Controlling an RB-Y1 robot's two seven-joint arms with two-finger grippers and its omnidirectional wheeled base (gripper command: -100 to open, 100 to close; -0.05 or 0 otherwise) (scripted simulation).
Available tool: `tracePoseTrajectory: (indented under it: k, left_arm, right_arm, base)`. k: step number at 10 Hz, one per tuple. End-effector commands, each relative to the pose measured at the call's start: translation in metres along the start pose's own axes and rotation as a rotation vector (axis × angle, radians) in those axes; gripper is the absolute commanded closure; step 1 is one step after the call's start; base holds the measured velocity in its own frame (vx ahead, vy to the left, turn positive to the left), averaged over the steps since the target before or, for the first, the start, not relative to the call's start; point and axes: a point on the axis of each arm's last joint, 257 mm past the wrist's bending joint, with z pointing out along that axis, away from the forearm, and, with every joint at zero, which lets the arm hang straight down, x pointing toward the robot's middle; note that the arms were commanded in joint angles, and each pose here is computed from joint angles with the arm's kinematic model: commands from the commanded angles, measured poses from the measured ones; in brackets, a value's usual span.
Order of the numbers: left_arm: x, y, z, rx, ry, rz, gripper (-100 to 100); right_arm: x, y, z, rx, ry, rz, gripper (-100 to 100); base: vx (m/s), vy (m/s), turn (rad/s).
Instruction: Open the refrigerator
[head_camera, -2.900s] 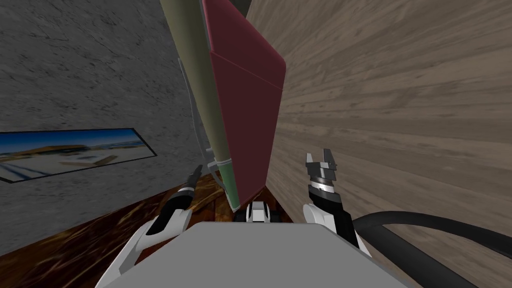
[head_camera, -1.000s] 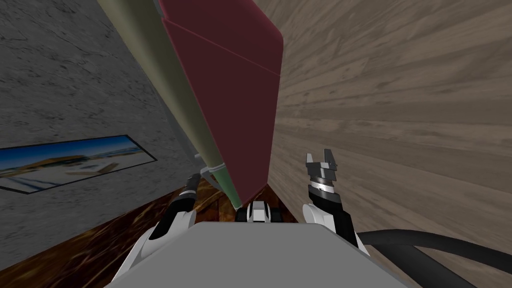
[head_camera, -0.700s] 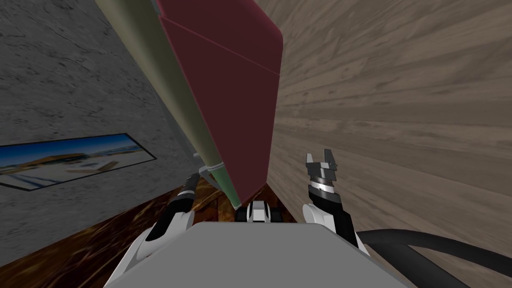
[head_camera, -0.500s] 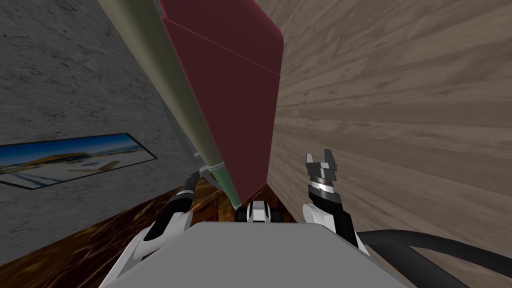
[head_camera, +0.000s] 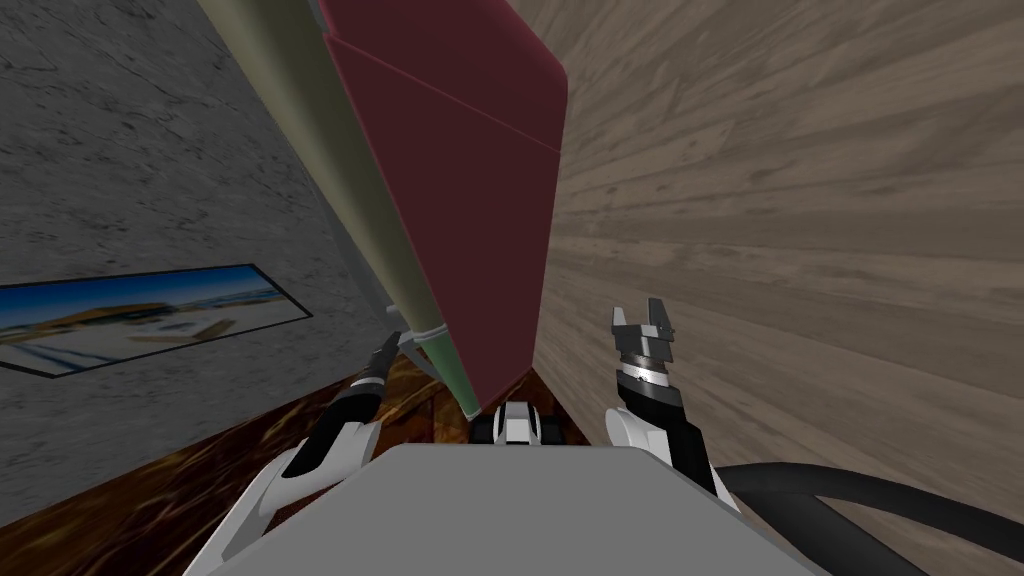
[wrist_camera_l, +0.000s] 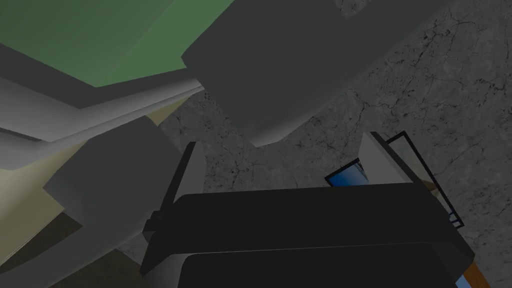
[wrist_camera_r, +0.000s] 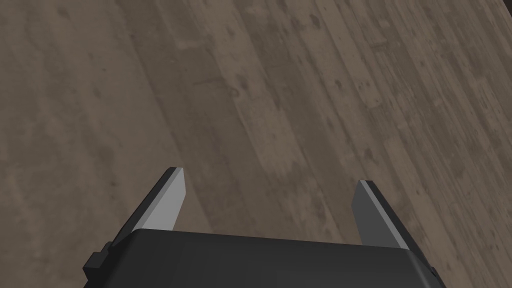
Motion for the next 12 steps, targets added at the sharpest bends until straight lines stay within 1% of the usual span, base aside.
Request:
tracePoseTrajectory:
  k: [1,4,5,6,7,8,9,10,11,12]
  left_arm:
    - [0.003,0.007,-0.005,-0.026,-0.017,-0.044,-100]
    - [0.009,0.014,-0.011,-0.056,-0.036,-0.103,-100]
    - [0.008,0.013,-0.011,-0.05,-0.032,-0.091,-100]
    - [0.011,0.016,-0.008,-0.057,-0.029,-0.106,-100]
    - [0.011,0.015,-0.01,-0.055,-0.03,-0.099,-100]
    - [0.011,0.015,-0.009,-0.055,-0.03,-0.101,100]
    - [0.016,0.01,-0.007,-0.038,-0.011,-0.1,100]
    - [0.016,0.01,-0.007,-0.038,-0.011,-0.1,100]
    - [0.021,0.005,-0.004,-0.022,0.009,-0.1,100]
    - [0.021,0.005,-0.004,-0.022,0.009,-0.1,100]
  right_arm:
    - [0.0,0.0,0.0,0.0,0.0,0.0,0]
    - [0.0,0.0,-0.001,0.002,0.0,-0.001,0]
    - [0.0,0.0,-0.001,0.002,0.0,-0.001,0]
    - [-0.001,-0.001,-0.001,0.003,0.0,-0.002,0]
    - [-0.001,-0.001,-0.001,0.004,-0.001,-0.002,0]
    - [-0.001,-0.001,-0.001,0.004,-0.001,-0.002,0]
    - [-0.001,-0.001,-0.001,0.004,-0.001,-0.002,0]
    - [-0.001,-0.001,-0.001,0.003,0.0,-0.002,0]
    - [-0.001,-0.001,-0.001,0.004,0.0,-0.002,0]
    - [-0.001,-0.001,-0.001,0.004,0.0,-0.002,0]
  base:
    - [0.009,-0.071,0.002]
    - [-0.004,-0.009,-0.001]
    - [0.003,0.01,0.001]
    - [0.068,0.068,-0.004]
    - [0.045,0.042,-0.006]
    - [0.006,0.005,0.0]
    - [-0.058,0.164,-0.057]
    - [-0.08,0.234,-0.065]
    - [-0.104,0.249,-0.109]
    - [-0.1,0.21,-0.065]
